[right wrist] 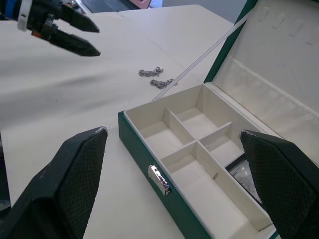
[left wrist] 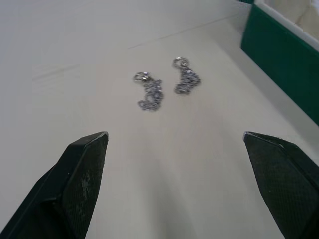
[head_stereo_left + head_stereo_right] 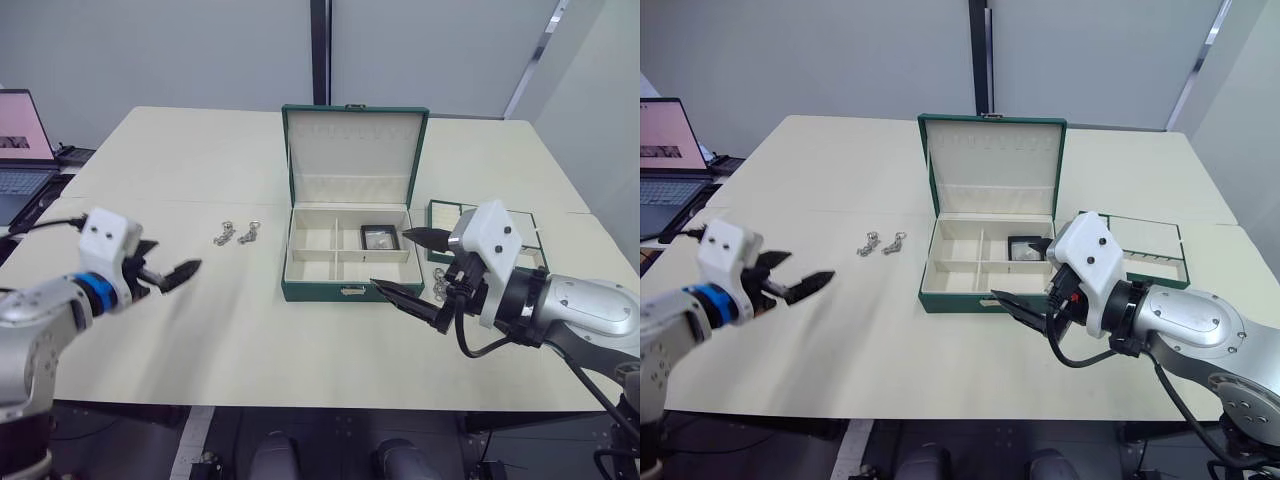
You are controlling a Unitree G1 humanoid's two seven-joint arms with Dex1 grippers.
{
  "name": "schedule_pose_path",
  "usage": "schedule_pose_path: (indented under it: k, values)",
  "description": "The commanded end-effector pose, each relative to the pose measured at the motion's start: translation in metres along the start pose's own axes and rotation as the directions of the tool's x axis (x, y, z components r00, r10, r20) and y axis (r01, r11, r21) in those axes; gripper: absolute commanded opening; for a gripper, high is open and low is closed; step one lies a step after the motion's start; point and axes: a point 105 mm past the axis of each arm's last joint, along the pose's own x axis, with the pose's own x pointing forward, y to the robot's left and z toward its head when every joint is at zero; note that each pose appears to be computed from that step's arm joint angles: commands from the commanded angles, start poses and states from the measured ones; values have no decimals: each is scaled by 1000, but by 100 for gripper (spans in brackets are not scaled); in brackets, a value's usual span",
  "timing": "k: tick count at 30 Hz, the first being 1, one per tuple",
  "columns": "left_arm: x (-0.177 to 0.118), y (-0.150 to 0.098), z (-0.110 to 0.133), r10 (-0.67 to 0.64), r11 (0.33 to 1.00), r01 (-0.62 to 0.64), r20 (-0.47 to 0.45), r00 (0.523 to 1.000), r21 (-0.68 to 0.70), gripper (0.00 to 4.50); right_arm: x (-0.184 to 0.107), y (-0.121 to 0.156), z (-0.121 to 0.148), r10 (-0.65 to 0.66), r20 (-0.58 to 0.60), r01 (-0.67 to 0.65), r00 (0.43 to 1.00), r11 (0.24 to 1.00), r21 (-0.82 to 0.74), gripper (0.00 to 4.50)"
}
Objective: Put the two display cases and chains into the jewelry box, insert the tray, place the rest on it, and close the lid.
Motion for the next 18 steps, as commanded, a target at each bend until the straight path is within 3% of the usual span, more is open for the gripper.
schedule_pose_path:
  k: [1, 4, 13, 18]
  values:
    - [9, 9, 14, 48, 999, -48, 3, 999, 15, 448, 0, -2, 6, -3, 17, 4, 1000, 999, -36, 450]
    - [20, 8, 13, 62, 998, -62, 16, 998, 2, 448, 1, -4, 5, -9, 20, 10, 1000, 999, -40, 450]
    - [41, -9, -33, 111, 994, -112, 37, 993, 6, 448, -1, -9, 1, -47, 18, 48, 999, 998, -48, 450]
    - [56, -15, -43, 126, 992, -126, 43, 991, 0, 448, -3, -12, 0, -59, 9, 60, 998, 997, -58, 450]
